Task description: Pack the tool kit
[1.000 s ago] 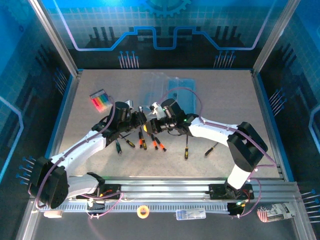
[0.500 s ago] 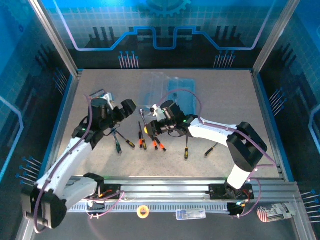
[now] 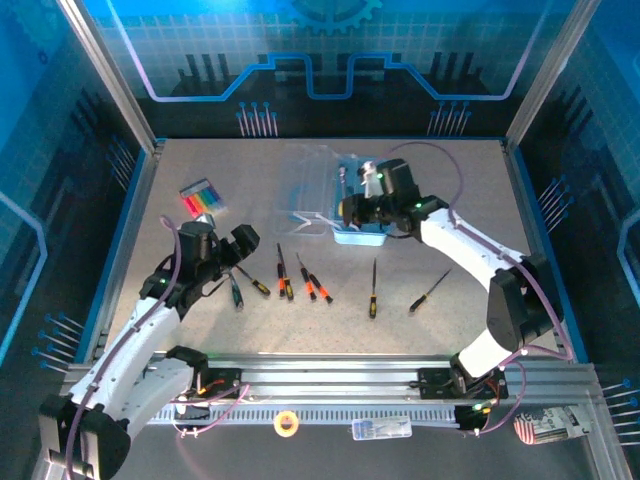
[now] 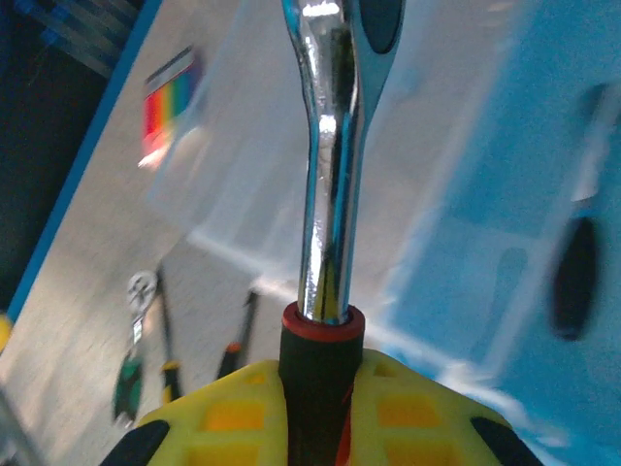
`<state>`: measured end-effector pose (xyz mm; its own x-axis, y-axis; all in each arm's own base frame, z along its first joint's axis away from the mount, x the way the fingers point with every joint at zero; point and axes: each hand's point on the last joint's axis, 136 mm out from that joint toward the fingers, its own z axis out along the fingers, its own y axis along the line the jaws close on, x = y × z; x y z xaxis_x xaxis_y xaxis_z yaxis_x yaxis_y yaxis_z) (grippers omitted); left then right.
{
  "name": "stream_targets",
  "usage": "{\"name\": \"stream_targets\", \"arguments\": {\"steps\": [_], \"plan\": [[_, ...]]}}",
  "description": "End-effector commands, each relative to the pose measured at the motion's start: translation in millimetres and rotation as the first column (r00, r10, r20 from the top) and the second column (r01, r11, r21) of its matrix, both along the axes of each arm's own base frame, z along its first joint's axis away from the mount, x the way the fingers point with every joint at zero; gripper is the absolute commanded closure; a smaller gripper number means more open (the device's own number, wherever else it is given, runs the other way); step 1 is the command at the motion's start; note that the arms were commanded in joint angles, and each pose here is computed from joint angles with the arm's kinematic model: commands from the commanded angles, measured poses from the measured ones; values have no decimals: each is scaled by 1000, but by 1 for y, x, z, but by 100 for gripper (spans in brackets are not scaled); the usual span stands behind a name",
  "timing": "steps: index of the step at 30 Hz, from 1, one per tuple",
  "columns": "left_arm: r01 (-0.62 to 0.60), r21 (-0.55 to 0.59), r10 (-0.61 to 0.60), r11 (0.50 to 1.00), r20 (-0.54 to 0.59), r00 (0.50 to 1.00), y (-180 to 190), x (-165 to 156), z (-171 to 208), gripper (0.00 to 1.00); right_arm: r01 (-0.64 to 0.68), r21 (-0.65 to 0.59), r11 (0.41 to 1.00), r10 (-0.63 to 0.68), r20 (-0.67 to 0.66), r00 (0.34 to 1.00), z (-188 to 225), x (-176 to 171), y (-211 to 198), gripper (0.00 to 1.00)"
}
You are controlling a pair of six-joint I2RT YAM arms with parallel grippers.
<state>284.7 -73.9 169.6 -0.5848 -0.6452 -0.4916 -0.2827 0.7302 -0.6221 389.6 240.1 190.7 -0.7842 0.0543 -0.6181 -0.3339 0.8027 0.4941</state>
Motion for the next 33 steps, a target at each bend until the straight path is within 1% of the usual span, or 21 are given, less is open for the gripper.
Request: {"name": "stream_targets", "arguments": {"steps": [1,5,9,11,22,27,33], "plan": [[-31,4,31,1000,11,999,6,1,2,1,77,-64,995,-78,-6,997,1,22,-29,90],[-29,4,29,1000,3,1000,6,1,1,1,129,-107,986,-135,-48,990,-18,50,-48,90],[-28,16,28,999,-5,1000,8,-1,0,1,145,-153,978,-161,-100,982,-43,65,-54,90],[-29,18,30,999,-12,999,9,-2,-2,1,152,-153,976,-171,-125,977,-55,70,-55,90],[-29,-5,28,1000,-19,999,6,1,-2,1,177,-162,971,-212,-227,951,-109,85,-55,90],[-24,-6,23,1000,-24,999,5,1,-1,1,163,-187,969,-208,-254,945,-122,94,-55,90],[-23,7,23,1000,-18,1000,6,1,0,1,144,-229,963,-205,-272,940,-134,96,-54,89]]}}
